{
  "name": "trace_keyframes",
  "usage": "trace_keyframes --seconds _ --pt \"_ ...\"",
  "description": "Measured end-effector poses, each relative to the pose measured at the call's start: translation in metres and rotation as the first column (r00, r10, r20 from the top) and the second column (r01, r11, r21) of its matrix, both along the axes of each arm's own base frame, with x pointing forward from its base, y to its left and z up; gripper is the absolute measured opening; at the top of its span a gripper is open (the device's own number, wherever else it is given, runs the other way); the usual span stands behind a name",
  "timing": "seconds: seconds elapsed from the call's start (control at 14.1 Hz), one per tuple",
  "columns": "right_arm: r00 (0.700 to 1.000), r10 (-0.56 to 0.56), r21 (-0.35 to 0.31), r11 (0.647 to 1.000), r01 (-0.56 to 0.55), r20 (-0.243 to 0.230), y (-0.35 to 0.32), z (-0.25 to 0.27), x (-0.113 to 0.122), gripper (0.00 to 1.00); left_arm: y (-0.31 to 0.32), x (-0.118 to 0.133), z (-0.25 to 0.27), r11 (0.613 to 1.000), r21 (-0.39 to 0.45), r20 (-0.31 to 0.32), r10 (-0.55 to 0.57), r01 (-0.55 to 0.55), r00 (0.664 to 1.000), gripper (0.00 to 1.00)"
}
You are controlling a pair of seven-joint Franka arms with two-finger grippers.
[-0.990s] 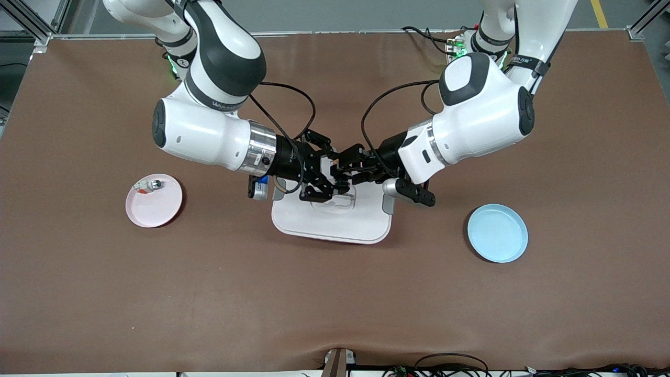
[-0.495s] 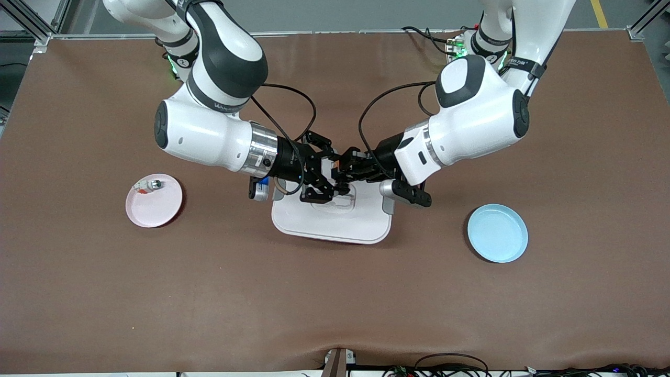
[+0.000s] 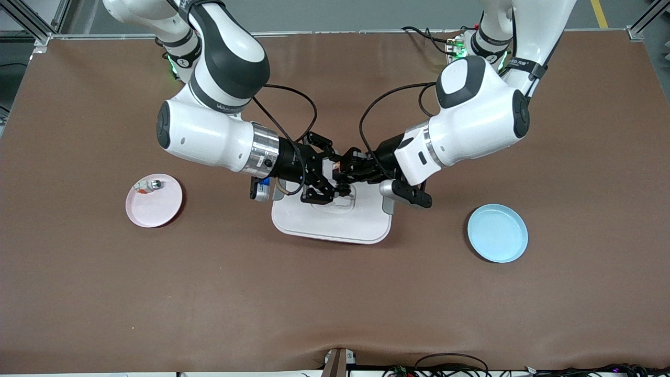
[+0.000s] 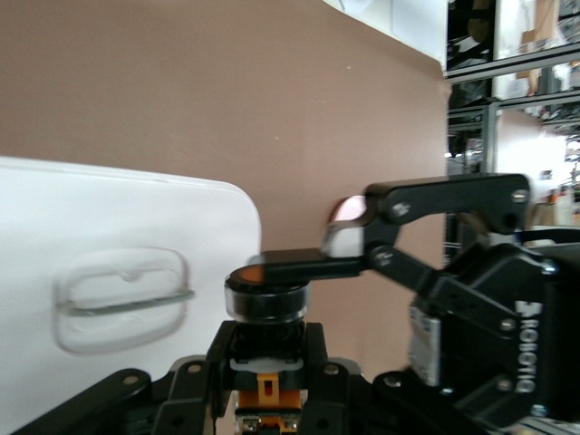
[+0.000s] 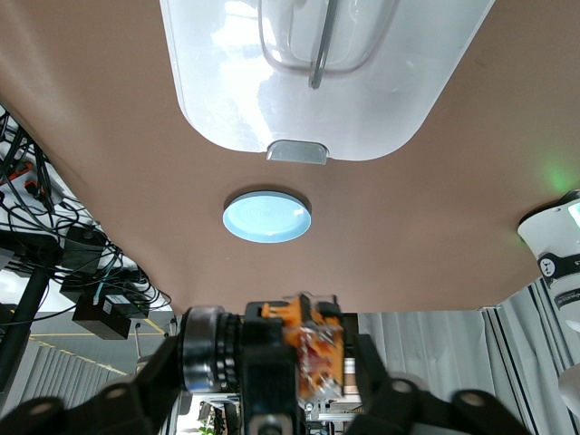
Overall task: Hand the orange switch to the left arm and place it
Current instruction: 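Grasp the switch's orange button end with the left gripper, then carry the switch with the left gripper while the right gripper releases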
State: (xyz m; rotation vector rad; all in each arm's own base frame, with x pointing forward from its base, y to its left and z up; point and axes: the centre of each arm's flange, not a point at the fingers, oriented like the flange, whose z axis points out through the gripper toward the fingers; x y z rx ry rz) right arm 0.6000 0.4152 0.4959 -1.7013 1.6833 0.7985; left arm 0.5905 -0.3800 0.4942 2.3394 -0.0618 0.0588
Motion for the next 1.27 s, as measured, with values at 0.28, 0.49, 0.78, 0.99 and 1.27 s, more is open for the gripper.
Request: trace_keyframes --seconds 0.28,0.49,0.78,0.99,1.27 --pt "1.000 -0.002 -0.004 1.000 0.002 0.004 -0.002 0.001 0.001 1.00 0.019 0.009 -0.011 0.990 0.135 0.057 -0.049 0.041 0.997 0.34" --pt "0.999 0.010 -0.053 0.999 -0.008 0.033 -0.008 -0.001 0.005 1.00 0.044 0.013 -0.026 0.941 0.316 0.058 -0.147 0.121 0.988 0.34" --pt "0.987 0.136 -0.168 0.978 -0.120 0.085 -0.026 -0.006 0.009 1.00 0.088 0.019 -0.049 0.821 0.501 0.014 -0.323 0.273 0.946 0.34" --pt "0.937 0.325 -0.270 0.921 -0.282 0.129 -0.063 -0.013 0.020 1.00 0.133 0.027 -0.075 0.707 0.582 -0.008 -0.488 0.401 0.873 0.34" --pt "0.758 0.629 -0.420 0.744 -0.520 0.175 -0.136 -0.021 0.037 1.00 0.195 0.036 -0.110 0.539 0.639 -0.052 -0.682 0.549 0.730 0.34"
